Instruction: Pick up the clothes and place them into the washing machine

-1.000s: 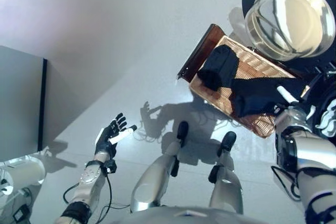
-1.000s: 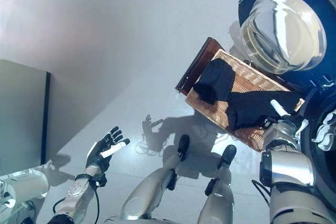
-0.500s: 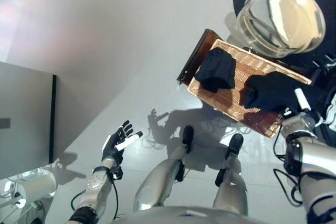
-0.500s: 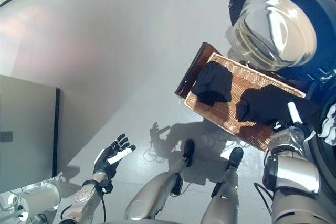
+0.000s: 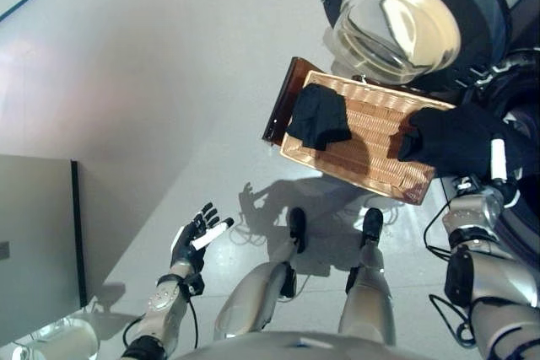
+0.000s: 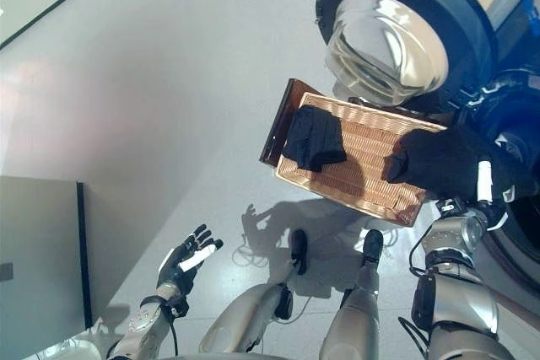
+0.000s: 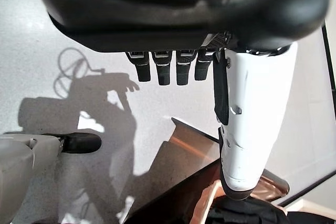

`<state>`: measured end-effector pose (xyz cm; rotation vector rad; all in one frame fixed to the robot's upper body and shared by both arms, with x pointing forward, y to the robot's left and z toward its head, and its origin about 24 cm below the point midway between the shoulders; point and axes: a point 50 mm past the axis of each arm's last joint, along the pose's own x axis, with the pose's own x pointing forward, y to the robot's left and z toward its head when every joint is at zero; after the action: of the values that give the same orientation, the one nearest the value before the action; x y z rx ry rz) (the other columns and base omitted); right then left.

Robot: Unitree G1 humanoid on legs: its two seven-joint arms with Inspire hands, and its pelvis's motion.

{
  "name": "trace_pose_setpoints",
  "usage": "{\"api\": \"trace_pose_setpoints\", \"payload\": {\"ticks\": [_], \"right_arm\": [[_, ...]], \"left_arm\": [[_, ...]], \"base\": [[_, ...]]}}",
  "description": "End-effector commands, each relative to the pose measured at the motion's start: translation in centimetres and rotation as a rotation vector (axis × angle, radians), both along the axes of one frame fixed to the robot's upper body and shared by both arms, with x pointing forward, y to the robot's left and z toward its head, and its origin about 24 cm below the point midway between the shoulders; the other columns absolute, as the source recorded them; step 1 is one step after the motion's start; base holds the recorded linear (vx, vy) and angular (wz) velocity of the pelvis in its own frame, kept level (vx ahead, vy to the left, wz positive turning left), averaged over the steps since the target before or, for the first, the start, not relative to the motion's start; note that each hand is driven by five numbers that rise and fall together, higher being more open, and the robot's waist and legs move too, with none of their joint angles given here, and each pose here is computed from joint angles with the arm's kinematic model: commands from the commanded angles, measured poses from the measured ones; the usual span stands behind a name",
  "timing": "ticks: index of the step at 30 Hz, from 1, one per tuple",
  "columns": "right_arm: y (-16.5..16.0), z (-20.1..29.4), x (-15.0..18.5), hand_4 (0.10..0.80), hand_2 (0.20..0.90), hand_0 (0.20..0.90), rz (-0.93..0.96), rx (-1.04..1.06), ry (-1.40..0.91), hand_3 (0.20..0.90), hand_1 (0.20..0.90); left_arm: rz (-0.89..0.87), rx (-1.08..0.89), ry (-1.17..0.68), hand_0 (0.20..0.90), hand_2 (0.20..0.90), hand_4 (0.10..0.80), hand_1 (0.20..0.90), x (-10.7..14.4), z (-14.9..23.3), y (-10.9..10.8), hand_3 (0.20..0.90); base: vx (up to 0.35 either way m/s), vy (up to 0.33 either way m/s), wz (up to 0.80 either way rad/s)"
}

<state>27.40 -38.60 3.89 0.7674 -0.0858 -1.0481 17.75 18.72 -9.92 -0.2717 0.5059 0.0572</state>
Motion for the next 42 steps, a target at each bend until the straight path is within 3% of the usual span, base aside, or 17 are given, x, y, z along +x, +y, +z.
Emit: {"api": "trace_pose_setpoints", "payload": {"ticks": [1, 11, 16, 28, 37, 42], "right_arm": [[-2.7, 4.9, -0.6, 0.300, 0.200, 0.200, -0.105, -0.166, -0.208, 0.200, 0.200], [-3.2, 5.6, -0.9, 0.300, 0.200, 0.200, -0.258, -0.088, -0.245, 0.200, 0.200], [-3.5, 9.1, 0.9, 0.300, 0.200, 0.200, -0.284, -0.085, -0.253, 0.200, 0.200], [-5.4, 16.5, 0.9, 0.300, 0.200, 0.200, -0.371, -0.147, -0.350, 0.200, 0.200], [-6.7, 20.1, -1.0, 0.300, 0.200, 0.200, -0.526, -0.112, -0.514, 0.200, 0.200], [-8.3, 22.7, -4.1, 0.300, 0.200, 0.200, -0.672, -0.114, -0.623, 0.200, 0.200]], "left_arm": [[0.060, -0.017, -0.020, 0.900, 0.900, 0.800, 0.900, 0.0, -0.2, 0.3, 0.900], [0.045, -0.025, 0.009, 0.900, 0.900, 0.800, 0.900, -1.0, -0.8, -0.4, 0.900], [0.006, -0.024, -0.010, 0.900, 0.900, 0.800, 0.900, -0.7, -0.5, -1.1, 0.900], [-0.053, -0.039, -0.027, 0.900, 0.900, 0.800, 0.900, -0.9, -0.1, -2.3, 0.900], [-0.064, -0.046, -0.052, 0.900, 0.900, 0.800, 0.900, -0.5, 0.4, -2.5, 0.900], [-0.044, -0.040, -0.036, 0.900, 0.900, 0.800, 0.900, -1.0, 0.2, -2.2, 0.900]], "base": [[0.014, -0.009, -0.17], [0.011, -0.029, -0.12], [-0.004, -0.077, -0.02], [0.012, -0.085, 0.02], [0.011, -0.072, 0.02], [0.013, -0.041, 0.03]]}}
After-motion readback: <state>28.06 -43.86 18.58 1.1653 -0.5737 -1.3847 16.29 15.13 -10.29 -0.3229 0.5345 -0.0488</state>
